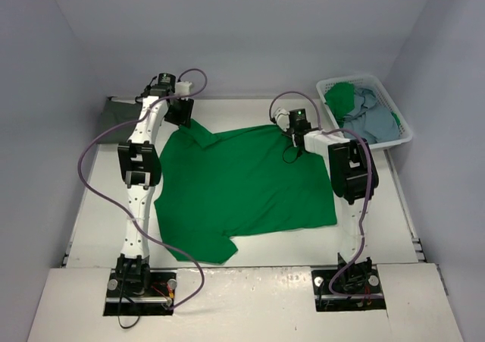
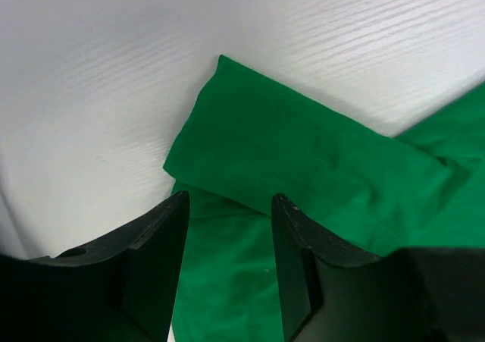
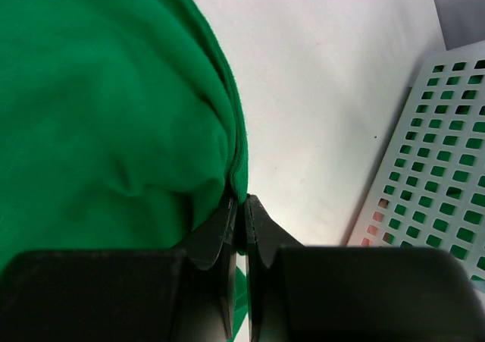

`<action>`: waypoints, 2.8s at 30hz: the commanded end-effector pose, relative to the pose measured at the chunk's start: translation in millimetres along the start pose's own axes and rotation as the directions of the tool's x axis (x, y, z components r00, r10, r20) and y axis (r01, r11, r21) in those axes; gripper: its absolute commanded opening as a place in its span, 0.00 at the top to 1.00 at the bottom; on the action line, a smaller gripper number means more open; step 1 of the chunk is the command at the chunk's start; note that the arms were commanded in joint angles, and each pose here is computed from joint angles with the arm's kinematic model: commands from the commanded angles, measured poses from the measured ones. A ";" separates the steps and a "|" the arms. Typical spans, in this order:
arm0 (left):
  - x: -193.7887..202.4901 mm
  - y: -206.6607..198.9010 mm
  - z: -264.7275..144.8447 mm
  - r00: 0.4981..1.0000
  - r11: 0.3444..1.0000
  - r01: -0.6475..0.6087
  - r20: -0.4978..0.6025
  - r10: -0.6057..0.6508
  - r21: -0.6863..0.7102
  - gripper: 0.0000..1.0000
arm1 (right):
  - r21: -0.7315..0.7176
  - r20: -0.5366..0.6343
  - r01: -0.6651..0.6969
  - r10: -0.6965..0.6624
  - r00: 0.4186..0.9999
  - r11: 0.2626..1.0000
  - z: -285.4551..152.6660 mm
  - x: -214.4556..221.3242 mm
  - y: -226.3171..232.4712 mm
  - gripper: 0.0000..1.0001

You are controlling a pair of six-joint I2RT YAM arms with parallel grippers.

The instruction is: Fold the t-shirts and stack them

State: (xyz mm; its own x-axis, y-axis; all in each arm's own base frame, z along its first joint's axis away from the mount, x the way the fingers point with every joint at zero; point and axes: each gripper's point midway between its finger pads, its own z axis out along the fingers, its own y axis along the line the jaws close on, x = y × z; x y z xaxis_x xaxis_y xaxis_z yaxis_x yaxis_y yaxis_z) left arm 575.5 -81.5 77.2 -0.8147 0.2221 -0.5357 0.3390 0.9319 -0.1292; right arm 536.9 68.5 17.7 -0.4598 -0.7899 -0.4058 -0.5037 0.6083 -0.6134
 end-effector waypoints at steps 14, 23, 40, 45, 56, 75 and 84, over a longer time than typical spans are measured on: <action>-36.0 24.2 -11.4 0.992 0.994 -0.017 0.123 0.030 -0.104 0.58 | 0.028 0.064 -0.040 0.038 0.997 0.999 -32.5 -17.2 -19.4 1.00; -37.6 26.4 -6.7 0.991 0.994 -0.015 0.134 0.029 -0.105 0.57 | 0.023 0.062 -0.038 0.036 0.997 0.999 -31.0 -18.2 -16.6 1.00; -21.2 31.6 20.9 0.995 0.996 -0.010 0.093 0.019 -0.091 0.53 | 0.015 0.062 -0.035 0.034 0.997 0.999 -30.9 -17.8 -12.8 1.00; -18.8 30.4 21.6 0.996 0.996 -0.004 0.086 0.012 -0.085 0.63 | 0.012 0.055 -0.032 0.032 0.998 0.999 -30.3 -15.5 -10.1 1.00; -36.6 31.8 -1.7 0.989 0.991 0.025 0.148 -0.006 -0.128 1.00 | -0.002 0.045 -0.031 0.031 0.998 1.000 -28.5 -12.4 -1.1 1.00; -42.7 35.7 -15.9 0.987 0.984 0.009 0.159 0.020 -0.179 0.85 | -0.024 0.045 -0.022 0.023 0.999 0.999 -29.2 -11.6 9.2 1.00; -46.6 31.3 -23.3 0.985 0.983 -0.001 0.169 0.032 -0.182 0.82 | -0.029 0.043 -0.018 0.019 0.999 0.999 -29.1 -11.4 13.5 1.00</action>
State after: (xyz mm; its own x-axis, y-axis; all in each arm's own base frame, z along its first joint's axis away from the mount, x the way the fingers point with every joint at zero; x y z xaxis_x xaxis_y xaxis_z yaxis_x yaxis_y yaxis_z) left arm 603.9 -59.0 41.4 -0.8015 0.1995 -0.5637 0.2540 0.9670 -0.0189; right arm 519.5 77.5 15.5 -0.4513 -0.7919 -0.4113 -0.5234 0.6082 -0.5968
